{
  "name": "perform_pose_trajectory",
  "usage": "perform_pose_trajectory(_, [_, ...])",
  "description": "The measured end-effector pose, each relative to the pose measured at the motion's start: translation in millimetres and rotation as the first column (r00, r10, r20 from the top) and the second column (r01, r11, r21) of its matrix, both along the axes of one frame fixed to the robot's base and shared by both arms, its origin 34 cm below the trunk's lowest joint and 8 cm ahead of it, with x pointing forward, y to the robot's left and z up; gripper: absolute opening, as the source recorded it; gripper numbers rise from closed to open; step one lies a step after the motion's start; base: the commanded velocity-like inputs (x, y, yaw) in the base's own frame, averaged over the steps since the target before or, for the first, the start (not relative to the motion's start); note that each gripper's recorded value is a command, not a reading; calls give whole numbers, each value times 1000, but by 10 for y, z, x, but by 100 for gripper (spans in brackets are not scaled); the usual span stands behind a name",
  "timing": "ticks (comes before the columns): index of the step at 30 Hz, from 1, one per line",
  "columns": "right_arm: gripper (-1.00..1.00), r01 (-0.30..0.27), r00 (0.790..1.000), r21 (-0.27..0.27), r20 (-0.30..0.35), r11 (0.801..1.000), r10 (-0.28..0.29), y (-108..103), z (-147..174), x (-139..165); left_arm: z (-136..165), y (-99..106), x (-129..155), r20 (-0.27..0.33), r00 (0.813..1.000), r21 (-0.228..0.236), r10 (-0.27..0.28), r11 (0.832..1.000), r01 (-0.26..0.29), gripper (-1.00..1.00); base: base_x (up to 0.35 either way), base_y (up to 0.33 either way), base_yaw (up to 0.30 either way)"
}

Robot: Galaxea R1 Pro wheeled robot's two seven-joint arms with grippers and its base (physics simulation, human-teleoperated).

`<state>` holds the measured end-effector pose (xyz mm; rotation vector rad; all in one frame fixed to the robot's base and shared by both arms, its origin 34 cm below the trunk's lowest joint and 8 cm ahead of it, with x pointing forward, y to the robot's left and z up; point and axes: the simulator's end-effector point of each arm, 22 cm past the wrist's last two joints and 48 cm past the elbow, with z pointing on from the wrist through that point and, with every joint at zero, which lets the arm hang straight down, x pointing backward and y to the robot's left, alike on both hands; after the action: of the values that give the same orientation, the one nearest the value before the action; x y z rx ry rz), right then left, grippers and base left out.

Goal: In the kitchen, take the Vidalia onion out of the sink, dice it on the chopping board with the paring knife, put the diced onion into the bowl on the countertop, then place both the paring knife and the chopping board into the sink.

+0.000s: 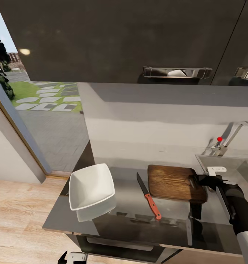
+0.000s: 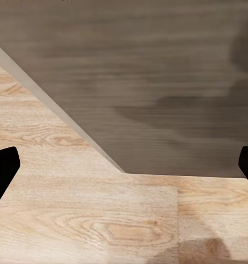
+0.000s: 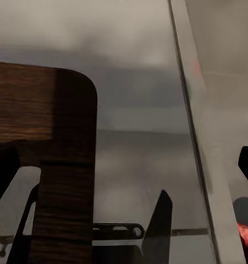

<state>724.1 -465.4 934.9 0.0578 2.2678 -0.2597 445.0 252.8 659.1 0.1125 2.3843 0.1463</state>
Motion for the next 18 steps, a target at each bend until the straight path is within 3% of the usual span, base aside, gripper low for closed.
perform_pose_trajectory(18, [100,0,1000,0,1,1000,0,0,2,1,0,0,0,0,1000,0,0,1000,0,100,0,0,0])
